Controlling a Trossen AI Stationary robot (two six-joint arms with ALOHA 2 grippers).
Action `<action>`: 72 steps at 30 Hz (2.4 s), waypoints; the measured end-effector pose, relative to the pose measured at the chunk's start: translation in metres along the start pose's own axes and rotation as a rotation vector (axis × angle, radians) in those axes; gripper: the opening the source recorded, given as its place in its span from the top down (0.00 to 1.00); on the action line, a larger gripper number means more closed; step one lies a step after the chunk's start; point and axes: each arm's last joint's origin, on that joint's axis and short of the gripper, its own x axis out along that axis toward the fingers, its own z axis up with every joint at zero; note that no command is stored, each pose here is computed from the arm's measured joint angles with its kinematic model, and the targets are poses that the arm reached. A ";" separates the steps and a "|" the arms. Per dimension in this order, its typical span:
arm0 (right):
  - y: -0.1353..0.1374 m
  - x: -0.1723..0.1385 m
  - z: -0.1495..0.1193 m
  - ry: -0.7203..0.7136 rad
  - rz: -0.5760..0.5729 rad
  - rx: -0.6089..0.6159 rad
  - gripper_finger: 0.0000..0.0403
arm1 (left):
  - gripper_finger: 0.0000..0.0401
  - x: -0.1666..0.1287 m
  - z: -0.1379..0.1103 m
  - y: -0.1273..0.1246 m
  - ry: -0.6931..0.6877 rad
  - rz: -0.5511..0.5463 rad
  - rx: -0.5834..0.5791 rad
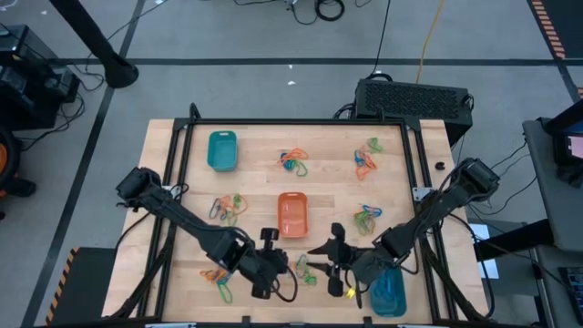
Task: Sort rubber bands into baskets
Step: Put the blue rubber band into the blue bin
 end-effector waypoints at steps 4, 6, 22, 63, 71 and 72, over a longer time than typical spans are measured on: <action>0.002 0.011 -0.005 -0.005 0.059 0.028 0.67 | 1.00 0.000 0.007 -0.001 -0.079 0.017 0.022; 0.002 0.015 -0.006 -0.013 0.073 0.039 0.67 | 1.00 0.000 0.010 -0.001 -0.103 0.014 0.033; -0.006 0.028 -0.009 0.015 0.098 0.045 0.89 | 1.00 0.000 0.012 0.002 -0.121 0.021 0.044; 0.036 -0.083 -0.041 0.989 0.044 0.793 1.00 | 0.61 -0.072 -0.137 0.022 -0.396 0.328 -0.044; 0.020 -0.100 -0.036 1.159 -0.320 0.791 1.00 | 0.61 -0.075 -0.173 0.060 -0.837 0.023 -0.136; 0.018 -0.101 -0.037 1.171 -0.358 0.788 1.00 | 0.61 -0.076 -0.177 0.063 -0.889 0.003 -0.140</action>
